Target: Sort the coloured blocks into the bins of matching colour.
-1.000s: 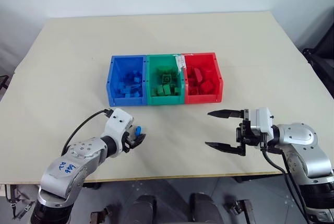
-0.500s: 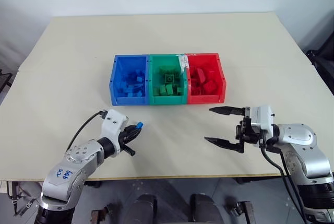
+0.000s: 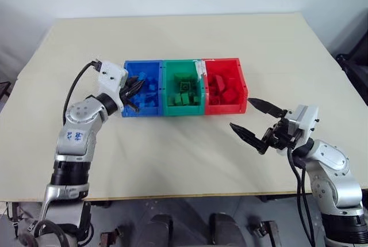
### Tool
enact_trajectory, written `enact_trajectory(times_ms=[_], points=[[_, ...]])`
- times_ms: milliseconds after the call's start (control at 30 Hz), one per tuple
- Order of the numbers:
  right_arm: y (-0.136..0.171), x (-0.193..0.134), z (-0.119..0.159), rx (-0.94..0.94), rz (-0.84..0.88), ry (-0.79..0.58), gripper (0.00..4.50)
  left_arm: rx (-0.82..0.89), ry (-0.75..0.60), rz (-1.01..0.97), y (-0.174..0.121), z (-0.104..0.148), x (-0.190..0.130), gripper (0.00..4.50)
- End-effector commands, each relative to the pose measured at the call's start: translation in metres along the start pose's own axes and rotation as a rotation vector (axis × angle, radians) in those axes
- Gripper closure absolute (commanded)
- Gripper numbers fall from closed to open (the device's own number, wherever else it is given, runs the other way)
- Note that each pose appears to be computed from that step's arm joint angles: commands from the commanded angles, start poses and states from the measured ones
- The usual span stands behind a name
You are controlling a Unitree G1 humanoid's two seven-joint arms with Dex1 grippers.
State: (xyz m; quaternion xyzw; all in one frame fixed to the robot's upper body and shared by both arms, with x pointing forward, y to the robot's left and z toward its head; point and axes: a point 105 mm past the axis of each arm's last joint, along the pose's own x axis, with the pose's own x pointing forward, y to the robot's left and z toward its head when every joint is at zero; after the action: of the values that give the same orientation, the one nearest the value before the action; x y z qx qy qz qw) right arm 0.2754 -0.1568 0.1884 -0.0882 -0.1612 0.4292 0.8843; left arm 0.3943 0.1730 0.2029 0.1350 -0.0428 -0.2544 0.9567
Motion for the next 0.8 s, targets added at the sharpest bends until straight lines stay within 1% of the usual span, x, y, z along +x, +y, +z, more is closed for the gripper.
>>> enact_trajectory(times_ms=[33, 133, 167, 300, 333, 433, 467, 500, 600, 733, 800], points=[[0.003, 0.000, 0.013, -0.061, 0.010, -0.027, 0.00, 0.037, -0.024, -0.019, -0.001, 0.008, 0.006, 2.60], [0.004, 0.000, 0.013, -0.070, 0.025, -0.022, 0.00, 0.025, -0.036, -0.040, -0.005, 0.009, 0.003, 1.60], [0.005, 0.000, 0.013, -0.073, 0.030, -0.021, 0.00, 0.025, -0.038, -0.042, -0.006, 0.010, 0.002, 1.34], [0.001, 0.002, 0.012, -0.080, 0.075, -0.010, 0.00, 0.053, -0.069, 0.013, 0.010, 0.007, -0.033, 0.07], [0.000, 0.002, 0.011, -0.080, 0.089, -0.005, 0.00, 0.047, -0.069, 0.001, 0.012, 0.004, -0.043, 0.01], [-0.001, 0.001, 0.007, -0.077, 0.142, 0.020, 0.00, 0.055, -0.066, -0.065, 0.011, -0.001, -0.079, 0.01], [-0.002, 0.000, 0.006, -0.077, 0.154, 0.026, 0.00, 0.054, -0.064, -0.078, 0.010, -0.002, -0.085, 0.01], [-0.002, -0.002, 0.004, -0.079, 0.178, 0.041, 0.00, 0.064, -0.060, -0.124, 0.006, -0.003, -0.098, 0.01], [-0.005, -0.007, -0.005, -0.091, 0.252, 0.088, 0.00, 0.078, 0.030, -0.234, -0.005, -0.017, -0.131, 0.01], [-0.012, -0.009, -0.009, -0.115, 0.303, 0.101, 0.00, 0.101, 0.062, -0.299, -0.019, -0.026, -0.147, 0.01], [-0.018, -0.009, -0.012, -0.110, 0.304, 0.109, 0.00, 0.098, 0.071, -0.270, -0.017, -0.031, -0.149, 0.01]])
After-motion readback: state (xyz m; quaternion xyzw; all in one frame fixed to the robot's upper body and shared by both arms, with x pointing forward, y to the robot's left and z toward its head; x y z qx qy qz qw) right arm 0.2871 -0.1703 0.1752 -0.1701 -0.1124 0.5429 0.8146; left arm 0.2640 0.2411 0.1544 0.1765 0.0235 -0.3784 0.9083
